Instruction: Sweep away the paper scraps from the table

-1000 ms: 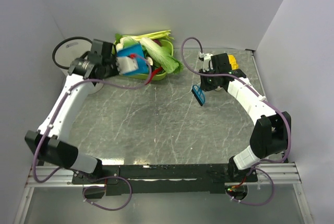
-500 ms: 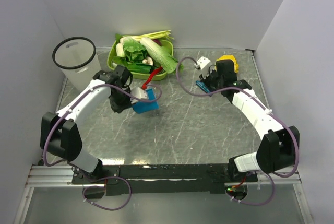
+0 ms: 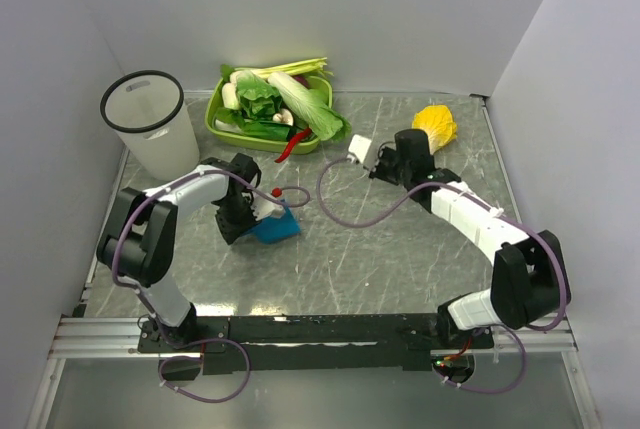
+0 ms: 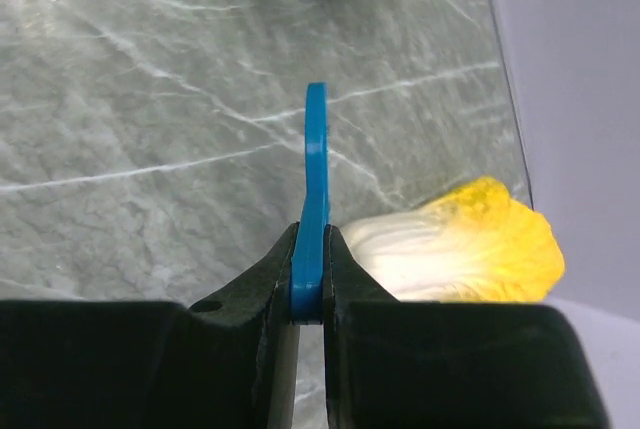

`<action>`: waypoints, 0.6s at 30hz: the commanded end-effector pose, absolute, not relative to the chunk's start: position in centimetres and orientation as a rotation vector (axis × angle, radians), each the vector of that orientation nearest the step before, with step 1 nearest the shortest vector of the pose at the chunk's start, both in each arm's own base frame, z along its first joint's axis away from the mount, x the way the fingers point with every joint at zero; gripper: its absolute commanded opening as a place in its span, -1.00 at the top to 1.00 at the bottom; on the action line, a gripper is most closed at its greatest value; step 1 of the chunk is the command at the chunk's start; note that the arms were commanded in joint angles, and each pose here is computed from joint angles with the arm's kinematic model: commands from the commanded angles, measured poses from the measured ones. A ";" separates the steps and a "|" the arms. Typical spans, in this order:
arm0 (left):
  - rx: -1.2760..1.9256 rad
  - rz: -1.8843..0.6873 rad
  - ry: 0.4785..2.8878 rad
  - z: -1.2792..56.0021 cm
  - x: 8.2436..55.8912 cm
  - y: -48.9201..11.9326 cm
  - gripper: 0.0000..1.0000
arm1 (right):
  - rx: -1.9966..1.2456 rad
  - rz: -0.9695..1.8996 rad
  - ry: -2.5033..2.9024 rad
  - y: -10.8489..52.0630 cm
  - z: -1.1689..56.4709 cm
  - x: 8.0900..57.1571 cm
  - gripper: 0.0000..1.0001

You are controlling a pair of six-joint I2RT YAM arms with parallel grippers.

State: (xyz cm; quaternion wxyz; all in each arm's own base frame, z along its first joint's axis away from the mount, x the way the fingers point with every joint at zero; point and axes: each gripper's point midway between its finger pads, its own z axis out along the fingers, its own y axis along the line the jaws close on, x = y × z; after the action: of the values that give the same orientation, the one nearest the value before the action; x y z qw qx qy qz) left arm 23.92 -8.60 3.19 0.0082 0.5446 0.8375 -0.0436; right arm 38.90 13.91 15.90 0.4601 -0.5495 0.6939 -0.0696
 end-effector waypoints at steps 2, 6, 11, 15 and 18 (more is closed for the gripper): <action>1.613 -0.121 2.647 2.4 25.1 -9.2 0.71 | -1.563 -0.223 1.615 14.5 12.4 36.5 0.85; 1.606 -0.107 2.655 2.5 25.0 -9.0 0.36 | -1.649 -0.186 1.649 14.4 10.6 34.1 0.57; 1.617 -0.075 2.655 3.1 24.2 -8.2 0.00 | -1.763 -0.062 1.719 13.9 9.8 29.7 -0.15; 1.602 -0.092 2.628 4.4 23.6 -8.0 -0.28 | -1.727 0.058 1.813 13.4 11.7 26.6 -0.71; 1.573 -0.160 2.545 6.6 23.8 -8.6 -0.69 | -1.571 0.140 1.869 13.6 15.1 25.5 -0.99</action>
State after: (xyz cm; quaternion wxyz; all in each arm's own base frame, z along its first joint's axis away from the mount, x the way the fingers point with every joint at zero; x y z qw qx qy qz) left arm 23.59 -7.76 3.42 0.0144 0.5208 0.8531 -0.0277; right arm 27.40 12.68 9.98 0.3063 -0.6512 0.6944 -0.0004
